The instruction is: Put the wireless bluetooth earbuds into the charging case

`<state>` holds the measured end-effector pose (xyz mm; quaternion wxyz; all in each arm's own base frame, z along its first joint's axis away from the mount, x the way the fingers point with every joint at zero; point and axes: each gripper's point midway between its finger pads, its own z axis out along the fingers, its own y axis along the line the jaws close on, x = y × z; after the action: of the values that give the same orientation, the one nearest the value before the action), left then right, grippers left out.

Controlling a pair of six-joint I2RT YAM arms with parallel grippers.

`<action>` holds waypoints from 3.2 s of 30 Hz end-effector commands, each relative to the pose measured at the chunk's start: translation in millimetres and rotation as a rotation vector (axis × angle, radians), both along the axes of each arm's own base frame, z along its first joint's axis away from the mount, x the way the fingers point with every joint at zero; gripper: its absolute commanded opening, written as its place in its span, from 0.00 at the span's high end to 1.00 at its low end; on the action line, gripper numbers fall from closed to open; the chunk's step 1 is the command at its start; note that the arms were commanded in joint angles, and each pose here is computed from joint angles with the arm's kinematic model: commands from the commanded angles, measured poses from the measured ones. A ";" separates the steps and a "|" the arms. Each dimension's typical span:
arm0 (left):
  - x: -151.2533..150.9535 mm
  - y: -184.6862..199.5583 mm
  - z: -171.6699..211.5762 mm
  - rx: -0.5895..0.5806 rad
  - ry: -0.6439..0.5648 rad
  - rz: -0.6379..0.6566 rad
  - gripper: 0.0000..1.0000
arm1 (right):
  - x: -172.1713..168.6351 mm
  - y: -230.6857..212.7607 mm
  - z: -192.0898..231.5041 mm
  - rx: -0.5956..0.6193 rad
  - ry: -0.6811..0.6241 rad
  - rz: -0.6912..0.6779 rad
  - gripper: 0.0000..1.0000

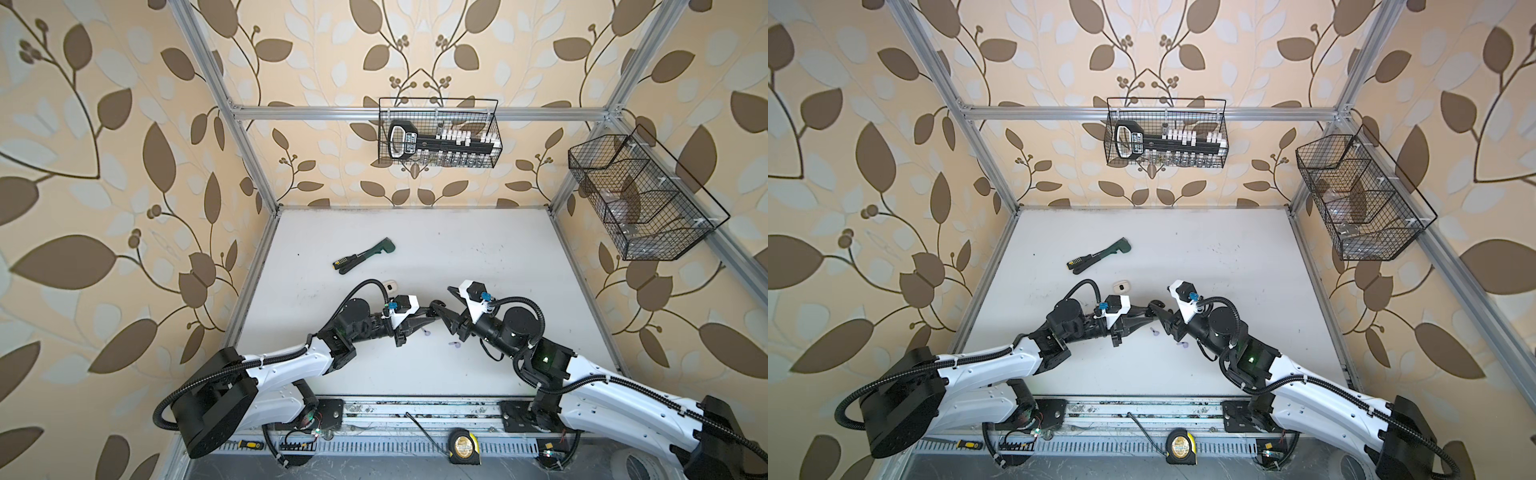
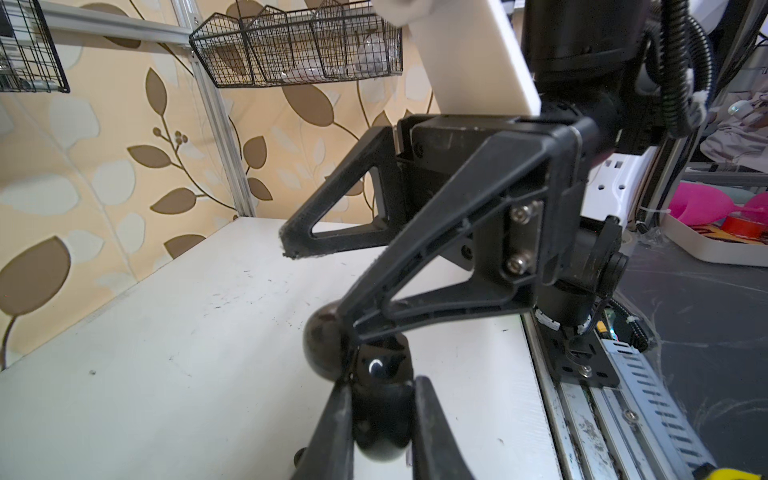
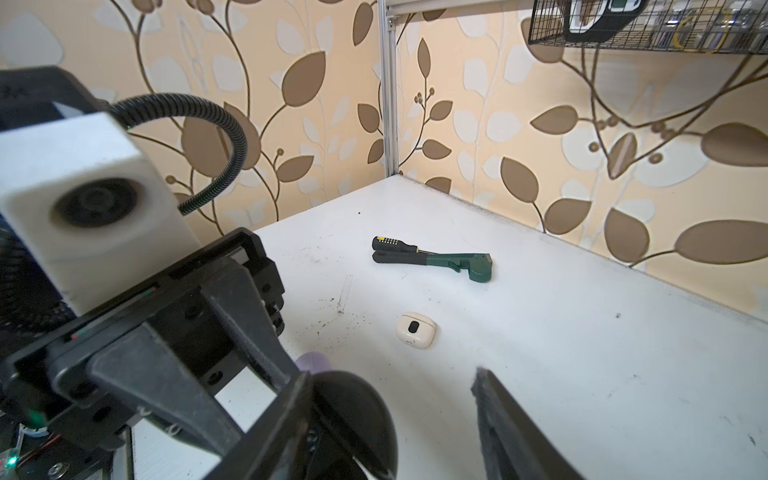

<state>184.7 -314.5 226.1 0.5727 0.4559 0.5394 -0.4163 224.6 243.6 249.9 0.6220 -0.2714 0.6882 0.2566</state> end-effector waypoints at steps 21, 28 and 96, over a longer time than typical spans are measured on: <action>-40.6 7.4 49.8 -0.197 -0.100 -0.232 1.00 | -47.0 23.1 32.4 0.136 0.009 0.312 0.41; -46.2 8.5 54.4 -0.193 -0.110 -0.254 1.00 | -48.2 27.9 30.1 0.145 0.029 0.335 0.45; 23.8 18.7 26.3 -0.246 0.036 -0.018 1.00 | -15.3 -96.4 14.2 0.139 0.374 -0.333 0.04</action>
<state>213.0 -299.6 213.3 0.5669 0.3922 0.5496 -0.4720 203.0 175.6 318.1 0.5955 -0.1164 0.7272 0.3211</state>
